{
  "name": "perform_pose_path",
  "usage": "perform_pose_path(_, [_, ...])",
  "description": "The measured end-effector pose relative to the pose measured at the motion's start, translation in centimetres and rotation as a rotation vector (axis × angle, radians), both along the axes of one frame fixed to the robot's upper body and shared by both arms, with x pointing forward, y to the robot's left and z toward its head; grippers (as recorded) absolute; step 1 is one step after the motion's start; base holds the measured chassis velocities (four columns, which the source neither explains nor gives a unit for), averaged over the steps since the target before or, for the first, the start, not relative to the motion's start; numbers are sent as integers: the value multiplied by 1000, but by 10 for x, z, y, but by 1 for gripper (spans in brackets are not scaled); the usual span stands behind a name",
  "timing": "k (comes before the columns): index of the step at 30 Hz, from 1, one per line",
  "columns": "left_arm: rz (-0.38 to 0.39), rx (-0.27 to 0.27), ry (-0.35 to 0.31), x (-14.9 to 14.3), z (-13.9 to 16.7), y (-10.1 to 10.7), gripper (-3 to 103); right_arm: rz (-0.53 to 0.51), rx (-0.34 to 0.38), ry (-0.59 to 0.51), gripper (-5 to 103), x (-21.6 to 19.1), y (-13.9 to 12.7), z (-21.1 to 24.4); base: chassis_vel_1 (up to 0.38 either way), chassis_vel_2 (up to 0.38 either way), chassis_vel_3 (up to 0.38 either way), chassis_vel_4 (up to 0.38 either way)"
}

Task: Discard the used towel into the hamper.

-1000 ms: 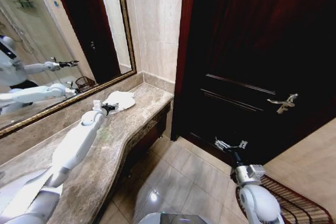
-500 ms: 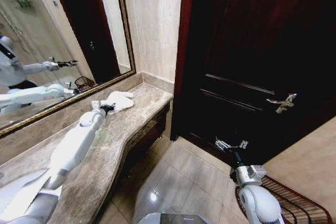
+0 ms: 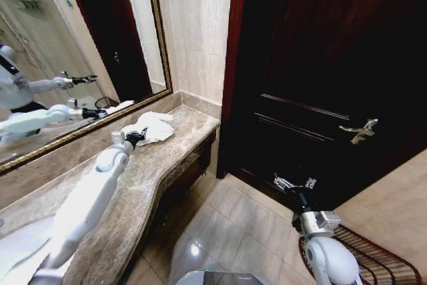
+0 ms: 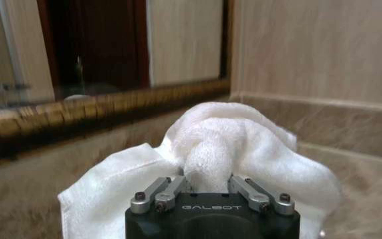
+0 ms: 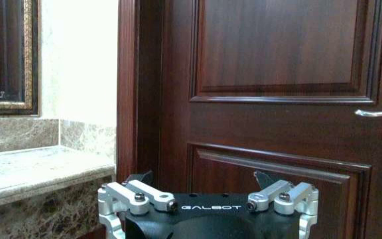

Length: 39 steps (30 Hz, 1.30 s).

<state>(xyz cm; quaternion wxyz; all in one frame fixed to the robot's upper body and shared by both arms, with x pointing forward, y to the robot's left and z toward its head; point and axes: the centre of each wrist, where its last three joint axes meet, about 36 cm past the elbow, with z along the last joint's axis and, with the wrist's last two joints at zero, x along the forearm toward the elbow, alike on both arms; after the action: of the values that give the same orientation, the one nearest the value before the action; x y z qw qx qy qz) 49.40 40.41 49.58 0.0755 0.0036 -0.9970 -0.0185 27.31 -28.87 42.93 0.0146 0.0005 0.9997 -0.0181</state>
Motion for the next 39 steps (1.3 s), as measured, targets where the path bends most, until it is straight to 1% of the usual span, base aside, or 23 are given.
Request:
perform_pose_path(2, [-23, 20, -61, -26, 16, -14, 20, -8, 6, -12, 100, -1, 0, 4, 0, 0, 0, 0])
perform_pose_path(3, [-23, 20, -61, -26, 16, -14, 20, -8, 6, -12, 100, -1, 0, 4, 0, 0, 0, 0])
perform_pose_path(4, [-22, 28, -83, -38, 22, -21, 20, -12, 9, -17, 100, -2, 0, 6, 0, 0, 0, 0])
perform_pose_path(5, [-20, 36, -114, -57, 33, -30, 20, -15, 14, -27, 100, -3, 0, 10, 0, 0, 0, 0])
perform_pose_path(6, [-20, 37, -125, -66, 38, -34, 20, -16, 15, -32, 100, -4, 0, 12, 0, 0, 0, 0])
perform_pose_path(7, [-20, 37, -125, -66, 38, -34, 20, -16, 15, -32, 100, -4, 0, 12, 0, 0, 0, 0])
perform_pose_path(9, [-27, 29, -151, -90, 48, -48, 20, -29, 21, -47, 100, -11, -1, 21, 0, 0, 0, 0])
perform_pose_path(10, [-24, 20, -162, -102, 51, -50, 20, -33, 22, -53, 100, -13, -1, 26, 0, 0, 0, 0])
perform_pose_path(11, [-24, 20, -162, -102, 51, -50, 20, -33, 22, -53, 100, -13, -1, 26, 0, 0, 0, 0])
perform_pose_path(12, [-21, 15, -166, -109, 52, -52, 20, -34, 22, -56, 100, -14, -2, 28, 0, 0, 0, 0])
perform_pose_path(13, [-30, 8, -175, -130, 49, -54, 20, -35, 20, -65, 100, -17, -3, 34, 0, 0, 0, 0])
perform_pose_path(14, [-35, 8, -180, -139, 45, -53, 20, -34, 20, -68, 100, -17, -3, 37, 0, 0, 0, 0])
perform_pose_path(15, [-35, 8, -180, -139, 45, -53, 20, -34, 20, -68, 100, -17, -3, 37, 0, 0, 0, 0])
perform_pose_path(16, [-36, 14, -186, -145, 41, -52, 20, -32, 22, -70, 100, -18, -3, 40, 0, 0, 0, 0])
perform_pose_path(18, [-20, 36, -214, -172, 16, -49, 20, -24, 39, -68, 100, -21, -3, 53, 0, 0, 0, 0])
perform_pose_path(20, [-14, 37, -218, -178, 11, -49, 20, -21, 39, -66, 100, -21, -4, 55, 0, 0, 0, 0])
perform_pose_path(21, [-3, 32, -220, -197, 2, -54, 20, -12, 31, -60, 100, -22, -7, 58, 0, 0, 0, 0])
perform_pose_path(22, [-3, 30, -217, -204, -1, -57, 20, -9, 25, -58, 100, -22, -8, 59, 0, 0, 0, 0])
perform_pose_path(23, [-3, 30, -217, -204, -1, -57, 20, -9, 25, -58, 100, -22, -8, 59, 0, 0, 0, 0])
perform_pose_path(25, [-9, 34, -214, -220, -7, -64, 20, -2, 17, -49, 100, -24, -11, 58, 0, 0, 0, 0])
perform_pose_path(27, [-8, 28, -215, -227, -10, -71, 20, -3, 18, -32, 100, -26, -11, 55, 0, 0, 0, 0])
perform_pose_path(32, [-5, 17, -218, -225, -13, -82, 20, -3, 19, 2, 100, -29, -7, 54, 0, 0, 0, 0])
perform_pose_path(39, [-19, 17, -212, -218, -7, -87, 20, -12, 16, 7, 100, -29, -6, 55, 0, 0, 0, 0])
